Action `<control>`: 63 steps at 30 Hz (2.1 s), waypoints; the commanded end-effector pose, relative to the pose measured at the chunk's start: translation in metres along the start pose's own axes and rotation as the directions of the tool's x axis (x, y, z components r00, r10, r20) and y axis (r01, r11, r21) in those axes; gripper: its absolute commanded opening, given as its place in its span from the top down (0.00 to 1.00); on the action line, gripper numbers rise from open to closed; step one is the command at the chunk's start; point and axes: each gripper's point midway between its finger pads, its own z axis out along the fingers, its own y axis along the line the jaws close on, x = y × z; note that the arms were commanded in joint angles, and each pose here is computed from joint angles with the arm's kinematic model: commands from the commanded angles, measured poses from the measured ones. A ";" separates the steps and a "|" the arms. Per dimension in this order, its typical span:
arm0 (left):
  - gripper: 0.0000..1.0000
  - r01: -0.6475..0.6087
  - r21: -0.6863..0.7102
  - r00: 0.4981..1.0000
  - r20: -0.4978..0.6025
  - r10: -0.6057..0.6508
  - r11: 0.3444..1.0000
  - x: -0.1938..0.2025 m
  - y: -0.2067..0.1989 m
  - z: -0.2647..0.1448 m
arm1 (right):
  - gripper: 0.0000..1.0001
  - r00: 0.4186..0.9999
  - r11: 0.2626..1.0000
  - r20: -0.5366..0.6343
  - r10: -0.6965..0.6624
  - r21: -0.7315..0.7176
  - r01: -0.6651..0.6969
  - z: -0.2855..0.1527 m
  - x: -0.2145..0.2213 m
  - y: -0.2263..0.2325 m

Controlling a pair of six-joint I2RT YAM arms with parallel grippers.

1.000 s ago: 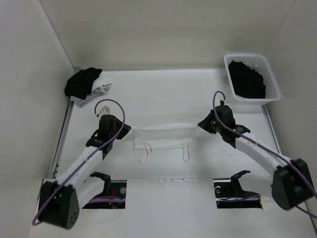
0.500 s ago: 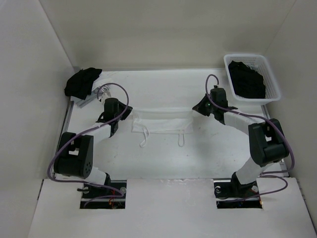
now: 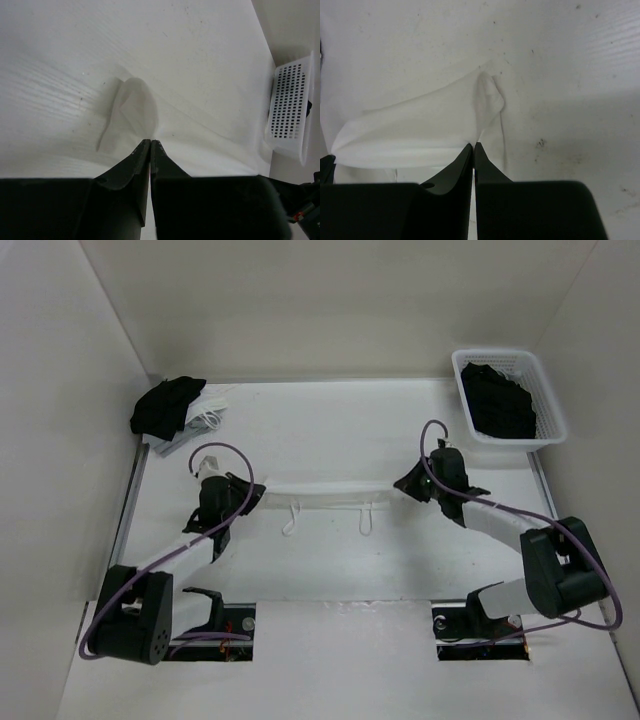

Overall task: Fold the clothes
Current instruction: Fold the tank top

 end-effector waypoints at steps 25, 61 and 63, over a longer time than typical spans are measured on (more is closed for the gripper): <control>0.76 -0.101 0.146 0.993 0.067 0.092 0.984 -0.004 -0.032 -0.055 | 0.75 0.992 0.989 0.047 -0.116 -0.082 0.119 -0.058 0.047 0.042; 0.69 -0.161 0.226 0.987 0.020 0.161 0.961 0.029 -0.041 -0.029 | 0.43 0.998 1.000 -0.067 0.007 0.020 -0.006 -0.004 0.073 -0.022; 0.69 -0.163 0.245 0.986 0.017 0.164 0.956 0.030 -0.048 -0.029 | 0.43 0.996 0.999 -0.085 0.013 0.036 -0.010 0.001 0.078 -0.023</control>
